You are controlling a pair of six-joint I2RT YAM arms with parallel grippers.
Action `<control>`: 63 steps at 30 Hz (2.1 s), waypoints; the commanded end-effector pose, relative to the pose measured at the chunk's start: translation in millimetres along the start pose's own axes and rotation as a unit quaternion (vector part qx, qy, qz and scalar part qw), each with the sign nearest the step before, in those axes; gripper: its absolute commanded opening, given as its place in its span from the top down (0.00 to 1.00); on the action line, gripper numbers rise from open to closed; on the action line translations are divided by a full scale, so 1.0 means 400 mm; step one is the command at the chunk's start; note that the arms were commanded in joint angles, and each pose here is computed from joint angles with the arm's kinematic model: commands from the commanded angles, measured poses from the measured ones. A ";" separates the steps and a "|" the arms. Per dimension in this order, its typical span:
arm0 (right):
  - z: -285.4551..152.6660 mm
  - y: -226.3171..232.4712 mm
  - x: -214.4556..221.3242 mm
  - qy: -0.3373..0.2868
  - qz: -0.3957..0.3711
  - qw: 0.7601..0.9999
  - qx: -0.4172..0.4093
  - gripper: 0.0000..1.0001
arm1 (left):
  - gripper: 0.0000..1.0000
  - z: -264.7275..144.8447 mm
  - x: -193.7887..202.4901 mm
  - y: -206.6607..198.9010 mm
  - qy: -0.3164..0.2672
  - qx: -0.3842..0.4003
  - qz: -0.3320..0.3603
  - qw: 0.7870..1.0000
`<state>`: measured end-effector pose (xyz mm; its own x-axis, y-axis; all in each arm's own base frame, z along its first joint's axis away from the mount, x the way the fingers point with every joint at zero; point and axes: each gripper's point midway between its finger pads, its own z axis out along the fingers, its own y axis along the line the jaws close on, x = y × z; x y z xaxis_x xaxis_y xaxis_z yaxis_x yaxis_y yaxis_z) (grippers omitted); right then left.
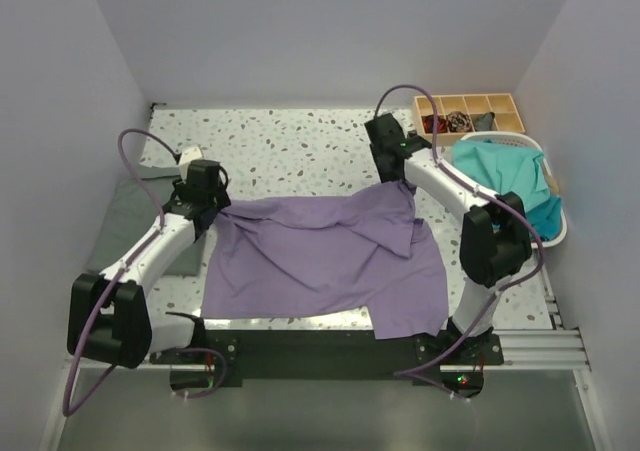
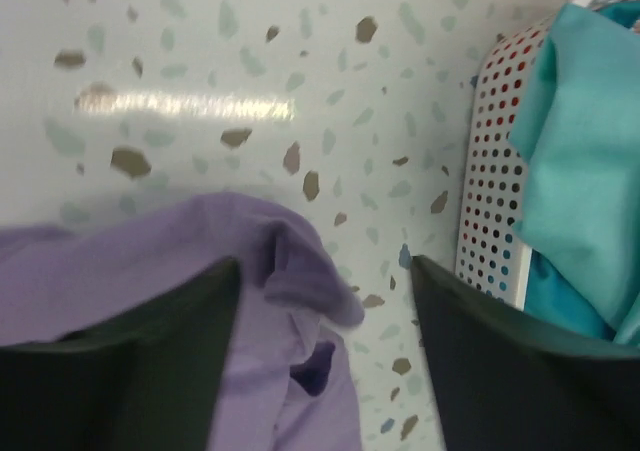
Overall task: Fold and stack the t-shirts
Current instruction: Flatten the tshirt out
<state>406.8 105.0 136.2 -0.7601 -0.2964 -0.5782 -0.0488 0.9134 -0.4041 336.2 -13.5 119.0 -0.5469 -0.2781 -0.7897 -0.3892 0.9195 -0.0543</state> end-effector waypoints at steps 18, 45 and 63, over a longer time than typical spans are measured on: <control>-0.098 0.015 0.171 0.074 0.170 0.975 -0.122 0.22 | 0.17 -0.067 -0.009 -0.225 -0.016 0.247 -0.026 0.969; -0.035 0.134 0.399 0.167 0.232 0.946 -0.155 0.50 | 0.18 0.013 0.098 -0.280 0.036 0.255 -0.009 0.966; -0.024 0.128 0.426 0.162 0.226 0.949 -0.149 0.76 | 0.19 0.020 0.100 -0.276 0.036 0.244 -0.001 0.969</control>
<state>262.7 98.3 26.1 -0.9141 0.1825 -0.3620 0.1812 0.9827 0.0378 344.6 -117.4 66.5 -0.6582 -0.2776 -0.6998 -0.0313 0.9388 -0.3430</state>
